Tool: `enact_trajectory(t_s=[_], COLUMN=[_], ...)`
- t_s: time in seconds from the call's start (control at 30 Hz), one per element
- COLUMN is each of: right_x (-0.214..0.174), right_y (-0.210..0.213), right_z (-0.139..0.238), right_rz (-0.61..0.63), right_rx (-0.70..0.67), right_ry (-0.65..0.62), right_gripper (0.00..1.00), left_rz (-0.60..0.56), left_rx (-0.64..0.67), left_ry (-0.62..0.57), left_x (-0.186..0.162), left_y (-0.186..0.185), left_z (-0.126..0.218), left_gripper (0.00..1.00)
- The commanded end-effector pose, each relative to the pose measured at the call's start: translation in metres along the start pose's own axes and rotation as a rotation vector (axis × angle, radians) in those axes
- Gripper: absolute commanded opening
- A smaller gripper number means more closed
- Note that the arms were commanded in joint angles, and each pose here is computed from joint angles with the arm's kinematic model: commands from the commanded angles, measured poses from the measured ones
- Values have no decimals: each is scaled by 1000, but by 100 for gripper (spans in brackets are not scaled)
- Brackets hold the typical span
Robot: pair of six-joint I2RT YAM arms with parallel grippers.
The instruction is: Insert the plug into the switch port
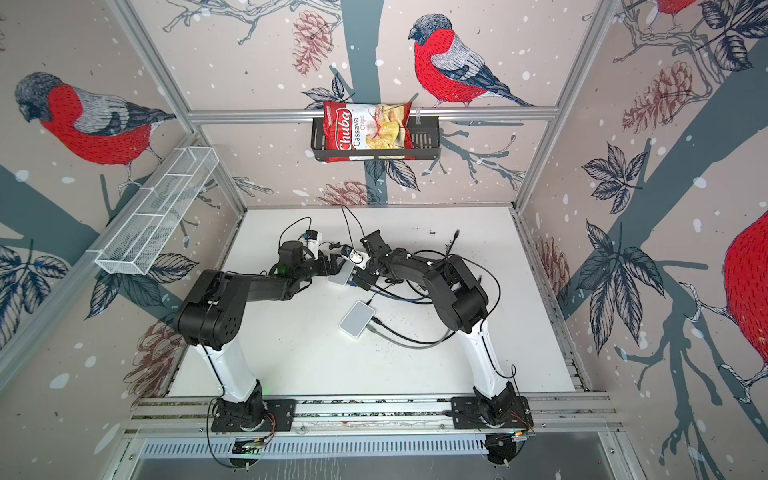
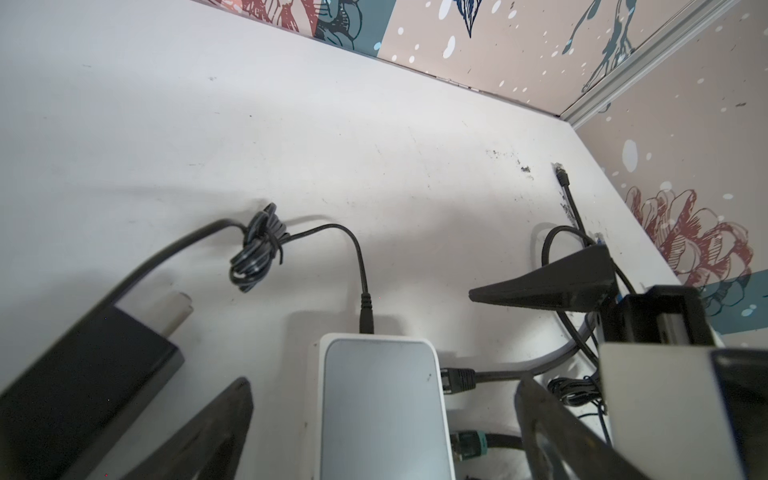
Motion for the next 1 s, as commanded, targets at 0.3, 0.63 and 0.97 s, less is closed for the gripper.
enact_trajectory(t_s=[0.3, 0.63, 0.97], right_x=[6, 31, -61], right_y=[-8, -55, -121], right_z=[36, 107, 190], right_rz=[-24, -218, -614], right_rx=[13, -129, -532], right_ry=[-52, -284, -318], right_gripper=[99, 99, 99], left_rz=[-45, -94, -150], left_rx=[9, 60, 383], left_ry=[-18, -32, -82], left_x=[14, 26, 31], left_y=[-4, -7, 5], left_z=[8, 23, 86], left_gripper=[97, 97, 97])
Point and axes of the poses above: each gripper's point midway between its finger pads, its own z axis back along the fingers, its own y axis along the line the jaws close on, x = y × z, the point moved 5 cm from there along z, back along the fingers, and after that the axes turned 10 degrees about -z, right-handed, at the moved point
